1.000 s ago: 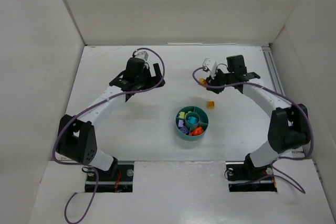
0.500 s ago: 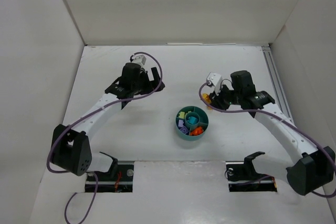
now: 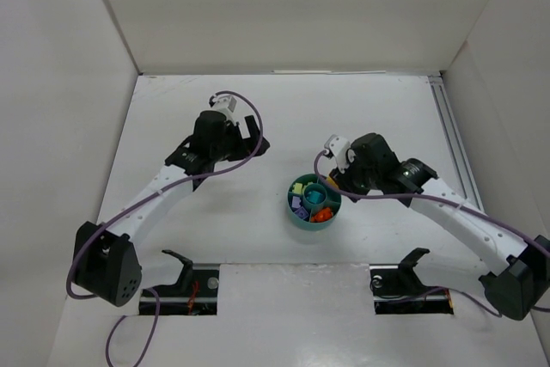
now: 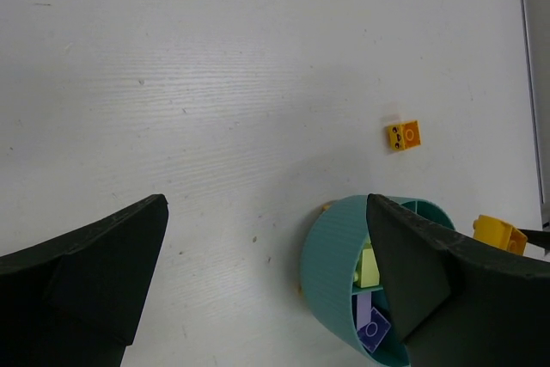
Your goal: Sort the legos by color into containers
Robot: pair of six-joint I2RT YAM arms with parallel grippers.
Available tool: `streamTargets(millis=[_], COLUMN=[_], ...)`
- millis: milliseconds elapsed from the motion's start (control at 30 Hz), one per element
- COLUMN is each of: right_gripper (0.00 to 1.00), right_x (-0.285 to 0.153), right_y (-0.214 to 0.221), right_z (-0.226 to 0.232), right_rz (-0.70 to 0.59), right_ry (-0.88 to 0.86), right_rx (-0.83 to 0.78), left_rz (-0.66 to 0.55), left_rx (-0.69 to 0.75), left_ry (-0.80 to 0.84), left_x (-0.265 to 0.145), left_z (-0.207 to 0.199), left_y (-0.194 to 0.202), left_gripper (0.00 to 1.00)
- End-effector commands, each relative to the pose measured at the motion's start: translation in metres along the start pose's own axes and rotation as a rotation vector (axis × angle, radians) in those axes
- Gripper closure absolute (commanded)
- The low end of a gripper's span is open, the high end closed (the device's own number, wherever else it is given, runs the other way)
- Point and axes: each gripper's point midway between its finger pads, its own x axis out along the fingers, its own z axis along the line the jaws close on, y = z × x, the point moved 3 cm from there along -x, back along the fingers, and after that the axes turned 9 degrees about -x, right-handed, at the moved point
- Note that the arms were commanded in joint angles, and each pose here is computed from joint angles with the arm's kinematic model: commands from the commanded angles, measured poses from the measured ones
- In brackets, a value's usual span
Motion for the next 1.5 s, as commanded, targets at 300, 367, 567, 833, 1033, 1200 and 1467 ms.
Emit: streamTargets(millis=[300, 367, 567, 833, 1033, 1200, 1467], right_gripper=[0.71, 0.7, 0.62, 0.39, 0.33, 0.19, 0.0], right_x=[0.012, 0.016, 0.017, 0.015, 0.009, -0.006, -0.007], right_y=[-0.008, -0.007, -0.011, -0.021, -0.023, -0.035, -0.027], right_z=[0.01, 0.011, 0.013, 0.019, 0.01, -0.025, -0.096], right_rz=[0.096, 0.121, 0.132, 0.101, 0.096, 0.031, -0.105], right_ry=[0.058, 0.06, 0.064, 0.03, 0.089, 0.209, 0.282], right_rx=[0.008, -0.005, -0.024, -0.068, -0.056, 0.048, 0.264], left_rz=[-0.048, -0.055, -0.067, -0.061, -0.054, -0.06, -0.05], left_rx=[0.005, 0.006, 0.005, 0.004, 0.004, -0.006, -0.017], left_ry=[0.025, 0.031, 0.018, 0.012, 0.006, -0.001, -0.022], left_x=[-0.013, -0.015, -0.015, -0.015, -0.014, -0.014, -0.009], left_z=[-0.005, -0.007, -0.005, -0.003, 0.0, 0.0, 0.003], left_y=[-0.001, -0.003, -0.005, -0.003, 0.0, -0.001, 0.0], left_gripper=[0.0, 0.0, 0.0, 0.0, 0.0, 0.0, 0.0])
